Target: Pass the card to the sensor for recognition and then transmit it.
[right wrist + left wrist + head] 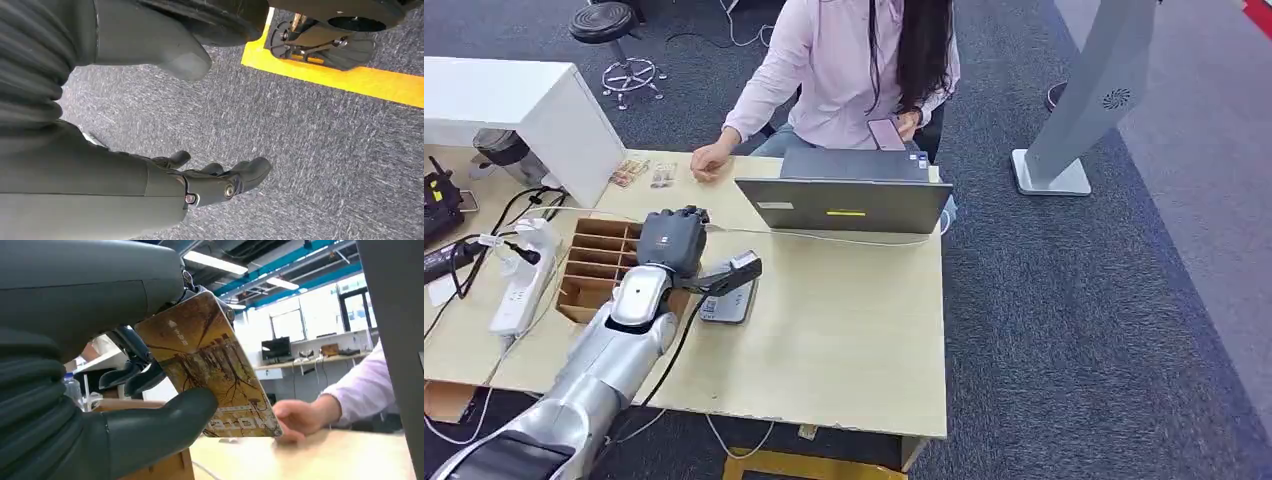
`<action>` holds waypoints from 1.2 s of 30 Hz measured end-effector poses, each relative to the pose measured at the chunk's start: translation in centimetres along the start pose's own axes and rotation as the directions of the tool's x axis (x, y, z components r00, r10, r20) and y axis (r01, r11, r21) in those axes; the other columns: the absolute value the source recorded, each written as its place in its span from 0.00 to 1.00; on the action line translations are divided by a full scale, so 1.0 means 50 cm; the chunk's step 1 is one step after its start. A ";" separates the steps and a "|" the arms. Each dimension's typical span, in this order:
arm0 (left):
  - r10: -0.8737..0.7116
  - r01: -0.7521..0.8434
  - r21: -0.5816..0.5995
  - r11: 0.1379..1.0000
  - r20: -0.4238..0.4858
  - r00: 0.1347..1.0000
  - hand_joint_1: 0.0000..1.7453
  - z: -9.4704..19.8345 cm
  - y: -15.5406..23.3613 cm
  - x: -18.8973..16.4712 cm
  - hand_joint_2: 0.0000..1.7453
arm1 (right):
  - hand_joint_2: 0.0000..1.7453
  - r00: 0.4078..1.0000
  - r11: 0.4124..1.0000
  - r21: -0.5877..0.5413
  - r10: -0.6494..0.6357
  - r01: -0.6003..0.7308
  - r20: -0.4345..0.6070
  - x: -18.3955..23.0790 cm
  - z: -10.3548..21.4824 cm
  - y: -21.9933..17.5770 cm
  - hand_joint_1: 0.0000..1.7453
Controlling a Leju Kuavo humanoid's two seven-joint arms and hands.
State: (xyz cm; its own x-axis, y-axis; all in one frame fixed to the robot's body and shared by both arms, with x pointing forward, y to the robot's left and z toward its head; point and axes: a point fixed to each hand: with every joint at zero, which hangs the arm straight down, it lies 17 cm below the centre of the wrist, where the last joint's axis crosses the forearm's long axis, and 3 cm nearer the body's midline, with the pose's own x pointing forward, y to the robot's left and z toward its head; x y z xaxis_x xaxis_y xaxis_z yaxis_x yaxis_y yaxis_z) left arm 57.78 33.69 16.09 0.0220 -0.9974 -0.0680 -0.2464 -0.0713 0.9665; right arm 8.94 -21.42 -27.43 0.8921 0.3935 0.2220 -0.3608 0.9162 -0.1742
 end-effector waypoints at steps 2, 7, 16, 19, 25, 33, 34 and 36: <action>0.000 0.000 0.033 0.999 0.002 1.000 1.00 -0.016 0.027 -0.007 1.00 | 1.00 1.000 1.000 -0.001 -0.002 0.002 0.002 0.000 0.000 0.000 0.00; -0.030 0.030 0.114 0.993 -0.008 1.000 1.00 -0.082 0.122 -0.042 1.00 | 1.00 1.000 1.000 -0.005 -0.004 0.004 0.002 -0.002 -0.001 -0.005 0.00; -0.042 0.046 0.186 0.981 -0.028 0.999 1.00 -0.132 0.208 -0.069 1.00 | 1.00 1.000 1.000 -0.004 -0.005 0.005 0.001 -0.004 -0.001 -0.006 0.00; -0.017 0.024 0.198 0.980 -0.037 0.999 1.00 -0.143 0.226 -0.080 1.00 | 1.00 1.000 1.000 -0.004 -0.010 0.010 -0.008 -0.007 -0.001 -0.008 0.00; -0.005 0.010 0.203 0.979 -0.024 1.000 1.00 -0.150 0.233 -0.060 1.00 | 1.00 1.000 1.000 0.008 -0.022 0.022 -0.019 -0.018 -0.002 -0.011 0.00; 0.024 -0.016 0.192 0.981 -0.043 0.999 1.00 -0.147 0.217 -0.035 1.00 | 1.00 0.999 1.000 0.017 -0.018 0.019 -0.037 -0.041 -0.002 -0.016 0.00; 0.025 -0.016 0.190 0.982 -0.043 0.999 1.00 -0.145 0.213 -0.040 1.00 | 1.00 0.999 1.000 0.014 -0.014 0.014 -0.039 -0.043 -0.002 -0.017 0.00; 0.020 -0.011 0.182 0.983 -0.045 0.999 0.05 -0.138 0.203 -0.057 1.00 | 1.00 0.999 1.000 0.012 -0.012 0.012 -0.043 -0.046 -0.002 -0.017 0.00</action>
State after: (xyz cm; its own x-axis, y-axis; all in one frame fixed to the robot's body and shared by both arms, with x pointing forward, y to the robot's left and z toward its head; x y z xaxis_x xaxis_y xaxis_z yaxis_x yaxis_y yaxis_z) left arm 61.90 35.83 27.79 0.0607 -0.9974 -0.0379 -0.4187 -0.0599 0.9062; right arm 7.20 -23.10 -27.88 0.9070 0.3792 0.1830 -0.3532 0.9218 -0.1596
